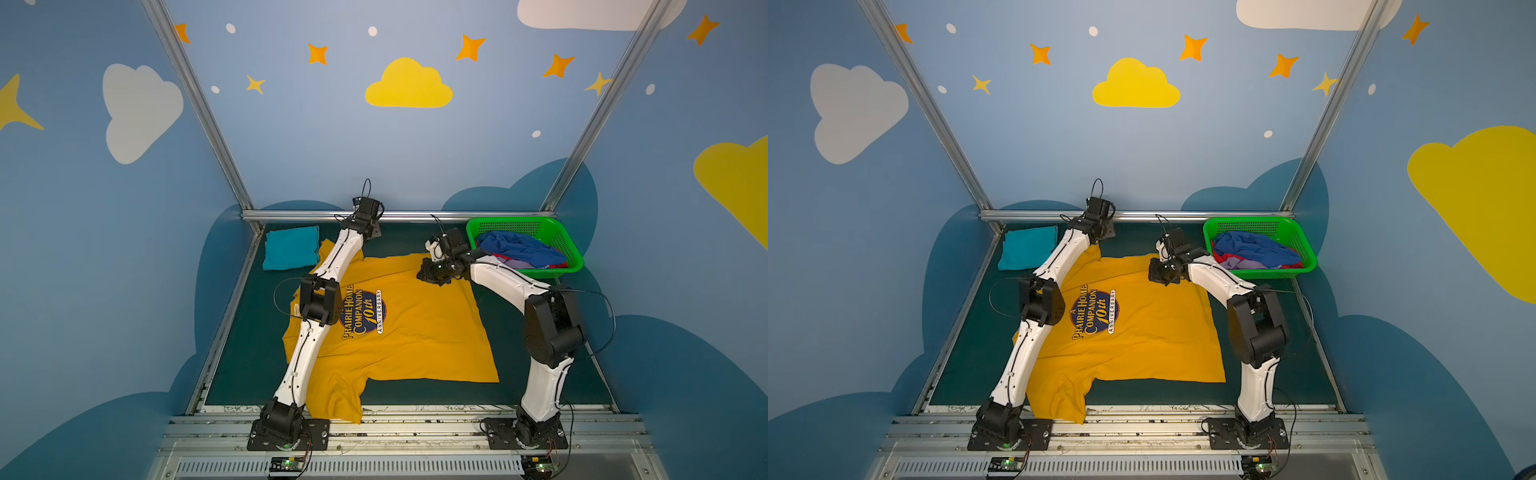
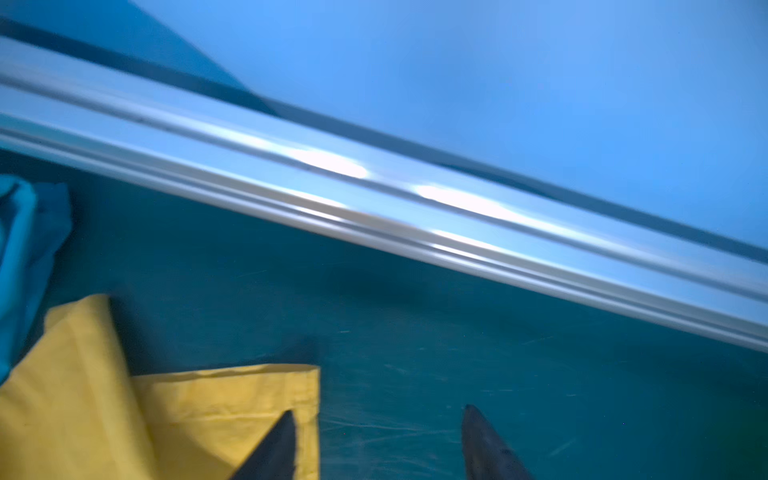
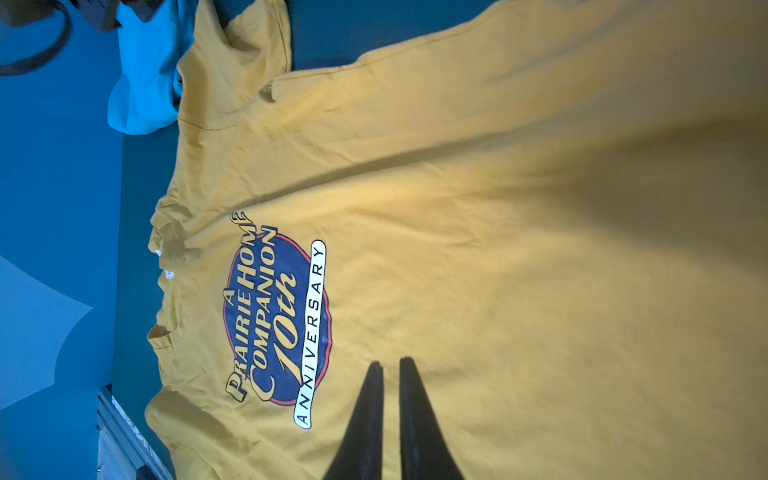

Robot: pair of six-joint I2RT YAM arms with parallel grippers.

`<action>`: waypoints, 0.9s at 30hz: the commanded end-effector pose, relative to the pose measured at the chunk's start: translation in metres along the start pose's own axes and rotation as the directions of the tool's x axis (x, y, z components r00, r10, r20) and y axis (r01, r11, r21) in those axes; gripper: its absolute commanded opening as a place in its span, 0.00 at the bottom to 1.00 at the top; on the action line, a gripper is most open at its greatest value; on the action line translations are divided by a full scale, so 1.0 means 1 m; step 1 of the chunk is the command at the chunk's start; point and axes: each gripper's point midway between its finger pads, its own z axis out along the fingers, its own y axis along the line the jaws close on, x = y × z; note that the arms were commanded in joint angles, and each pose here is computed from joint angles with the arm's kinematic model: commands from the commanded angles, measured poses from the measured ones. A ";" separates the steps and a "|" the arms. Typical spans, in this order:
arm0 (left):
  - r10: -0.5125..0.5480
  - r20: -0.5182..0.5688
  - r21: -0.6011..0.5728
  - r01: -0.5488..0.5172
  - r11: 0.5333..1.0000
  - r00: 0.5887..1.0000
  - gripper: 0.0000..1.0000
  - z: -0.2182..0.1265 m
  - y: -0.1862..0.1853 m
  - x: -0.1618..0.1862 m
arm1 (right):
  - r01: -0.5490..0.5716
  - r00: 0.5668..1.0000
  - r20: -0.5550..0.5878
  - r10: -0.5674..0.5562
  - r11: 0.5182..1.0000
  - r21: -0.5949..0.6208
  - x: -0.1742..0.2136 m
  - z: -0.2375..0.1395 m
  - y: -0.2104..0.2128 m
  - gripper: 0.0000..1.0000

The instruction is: Fold and stack the t-shirts

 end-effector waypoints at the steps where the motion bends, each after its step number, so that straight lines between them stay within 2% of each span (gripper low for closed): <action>1: 0.050 0.086 -0.033 -0.047 0.998 0.995 0.83 -0.023 -0.001 -0.030 | -0.003 1.000 0.026 0.003 1.000 0.001 -0.003 -0.017 0.003 0.11; 3: 0.061 0.061 -0.073 -0.056 0.996 0.996 0.88 -0.013 0.015 -0.024 | 0.000 1.000 0.029 0.000 1.000 -0.001 -0.004 -0.018 0.004 0.11; 5: 0.024 0.017 -0.085 -0.022 0.996 1.000 0.90 -0.004 0.029 -0.015 | 0.002 1.000 0.030 -0.001 1.000 -0.004 -0.005 -0.018 0.004 0.11; 11: -0.123 -0.084 -0.083 0.116 0.990 0.989 0.88 0.018 0.053 0.009 | -0.008 1.000 0.016 0.008 1.000 -0.016 -0.006 -0.014 0.004 0.11; 17: -0.221 -0.149 -0.091 0.209 0.974 0.964 0.72 0.037 0.064 0.032 | -0.015 1.000 0.013 0.015 1.000 -0.020 -0.005 -0.014 0.003 0.11; 25: -0.315 -0.228 -0.053 0.311 0.949 0.922 0.69 0.057 0.059 0.057 | -0.013 1.000 0.024 0.014 0.999 -0.035 -0.010 -0.018 0.007 0.11; 26: -0.323 -0.236 -0.048 0.321 0.946 0.916 0.67 0.058 0.058 0.059 | -0.015 1.000 0.023 0.016 0.999 -0.036 -0.010 -0.018 0.007 0.12; 27: -0.331 -0.244 -0.044 0.331 0.943 0.911 0.57 0.060 0.057 0.061 | -0.017 1.000 0.022 0.018 0.999 -0.037 -0.010 -0.017 0.006 0.12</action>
